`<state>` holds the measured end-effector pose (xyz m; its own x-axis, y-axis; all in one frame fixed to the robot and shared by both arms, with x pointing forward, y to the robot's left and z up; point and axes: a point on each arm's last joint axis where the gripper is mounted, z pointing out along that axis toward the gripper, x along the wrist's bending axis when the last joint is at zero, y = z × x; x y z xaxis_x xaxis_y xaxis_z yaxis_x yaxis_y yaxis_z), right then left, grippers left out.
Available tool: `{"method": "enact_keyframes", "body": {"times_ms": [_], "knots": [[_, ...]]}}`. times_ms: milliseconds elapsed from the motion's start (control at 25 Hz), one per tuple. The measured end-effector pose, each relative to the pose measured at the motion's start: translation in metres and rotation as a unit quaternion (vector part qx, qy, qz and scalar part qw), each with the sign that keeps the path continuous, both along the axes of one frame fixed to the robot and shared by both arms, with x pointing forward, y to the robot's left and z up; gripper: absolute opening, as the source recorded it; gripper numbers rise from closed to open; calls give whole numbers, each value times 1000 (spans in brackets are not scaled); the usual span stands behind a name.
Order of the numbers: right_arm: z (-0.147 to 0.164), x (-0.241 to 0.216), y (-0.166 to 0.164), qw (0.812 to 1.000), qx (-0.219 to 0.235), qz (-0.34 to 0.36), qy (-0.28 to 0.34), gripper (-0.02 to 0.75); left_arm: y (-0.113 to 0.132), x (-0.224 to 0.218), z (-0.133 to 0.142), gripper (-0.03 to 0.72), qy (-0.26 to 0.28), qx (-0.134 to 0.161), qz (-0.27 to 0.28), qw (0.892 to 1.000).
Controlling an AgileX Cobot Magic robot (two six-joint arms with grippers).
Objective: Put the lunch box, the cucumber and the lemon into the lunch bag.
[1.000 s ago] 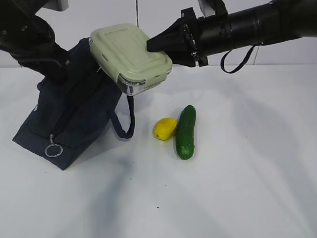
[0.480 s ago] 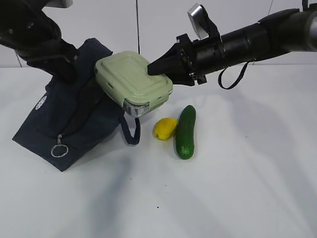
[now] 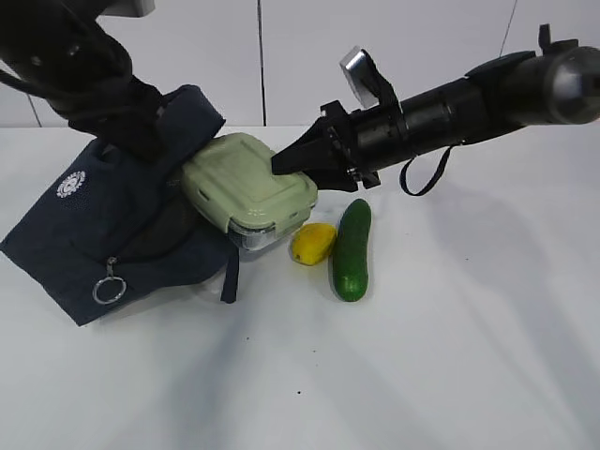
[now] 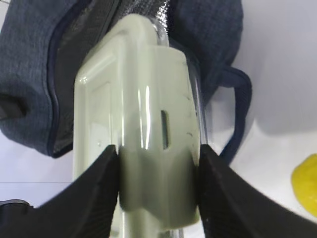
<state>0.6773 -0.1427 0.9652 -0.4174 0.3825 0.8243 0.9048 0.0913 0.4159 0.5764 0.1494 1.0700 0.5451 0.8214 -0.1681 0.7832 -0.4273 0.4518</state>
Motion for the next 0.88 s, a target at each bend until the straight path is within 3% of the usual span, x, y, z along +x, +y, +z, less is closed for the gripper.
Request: {"method": "enact_keyframes", "body": {"times_ms": [880], "knots": [[-23,11,44,999,49,16,-12,354,-23,-6,-12,15,46,-36,-19,998]]}}
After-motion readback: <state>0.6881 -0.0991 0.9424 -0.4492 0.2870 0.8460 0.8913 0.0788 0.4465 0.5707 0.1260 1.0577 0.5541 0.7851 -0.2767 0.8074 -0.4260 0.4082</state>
